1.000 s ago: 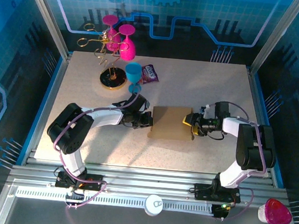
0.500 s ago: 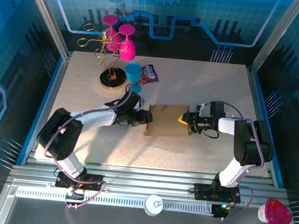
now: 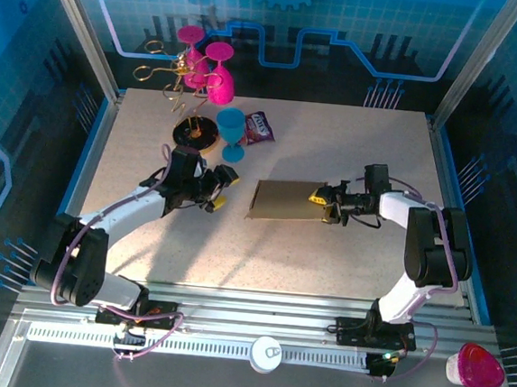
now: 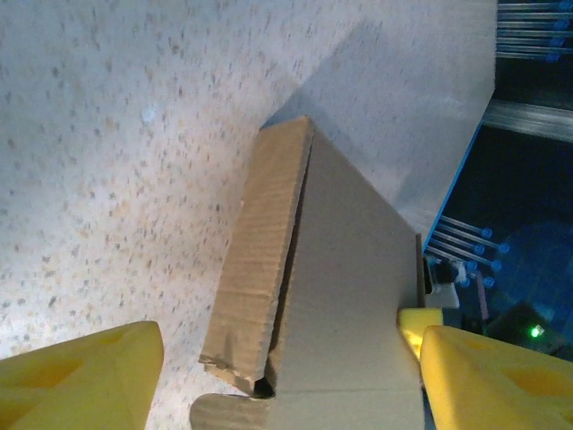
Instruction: Fold the paper box
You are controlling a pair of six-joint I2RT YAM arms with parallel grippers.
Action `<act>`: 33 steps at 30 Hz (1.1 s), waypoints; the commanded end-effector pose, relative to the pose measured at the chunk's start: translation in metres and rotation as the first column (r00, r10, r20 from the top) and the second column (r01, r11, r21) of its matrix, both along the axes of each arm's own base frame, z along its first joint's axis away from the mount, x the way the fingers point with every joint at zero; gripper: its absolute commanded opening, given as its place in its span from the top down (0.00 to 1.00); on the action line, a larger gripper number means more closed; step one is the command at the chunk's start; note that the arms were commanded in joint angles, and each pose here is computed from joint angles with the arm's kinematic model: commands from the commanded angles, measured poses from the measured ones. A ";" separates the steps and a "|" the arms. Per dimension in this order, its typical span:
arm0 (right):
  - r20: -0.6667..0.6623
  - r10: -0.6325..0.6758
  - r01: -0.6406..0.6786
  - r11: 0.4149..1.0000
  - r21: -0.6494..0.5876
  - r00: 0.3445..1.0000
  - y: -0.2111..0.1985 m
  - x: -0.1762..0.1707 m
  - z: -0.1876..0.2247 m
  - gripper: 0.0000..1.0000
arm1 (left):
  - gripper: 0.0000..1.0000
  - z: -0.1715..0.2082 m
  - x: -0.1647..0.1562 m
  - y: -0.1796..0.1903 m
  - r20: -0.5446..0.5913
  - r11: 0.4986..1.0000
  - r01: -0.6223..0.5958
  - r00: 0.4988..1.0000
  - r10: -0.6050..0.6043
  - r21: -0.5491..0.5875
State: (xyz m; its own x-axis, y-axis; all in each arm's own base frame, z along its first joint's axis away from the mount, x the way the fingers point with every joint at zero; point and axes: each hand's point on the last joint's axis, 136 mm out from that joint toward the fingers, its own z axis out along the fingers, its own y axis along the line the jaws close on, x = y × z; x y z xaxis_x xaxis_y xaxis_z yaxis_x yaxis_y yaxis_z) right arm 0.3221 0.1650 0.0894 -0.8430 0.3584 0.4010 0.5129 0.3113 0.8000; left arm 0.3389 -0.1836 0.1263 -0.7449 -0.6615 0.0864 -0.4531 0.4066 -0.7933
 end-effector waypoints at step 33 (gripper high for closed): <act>-0.265 -0.055 0.101 0.981 0.166 0.963 0.009 -0.008 -0.002 0.58 | 0.40 -0.070 0.024 -0.072 -0.369 0.833 -0.280 0.924 0.099 -0.477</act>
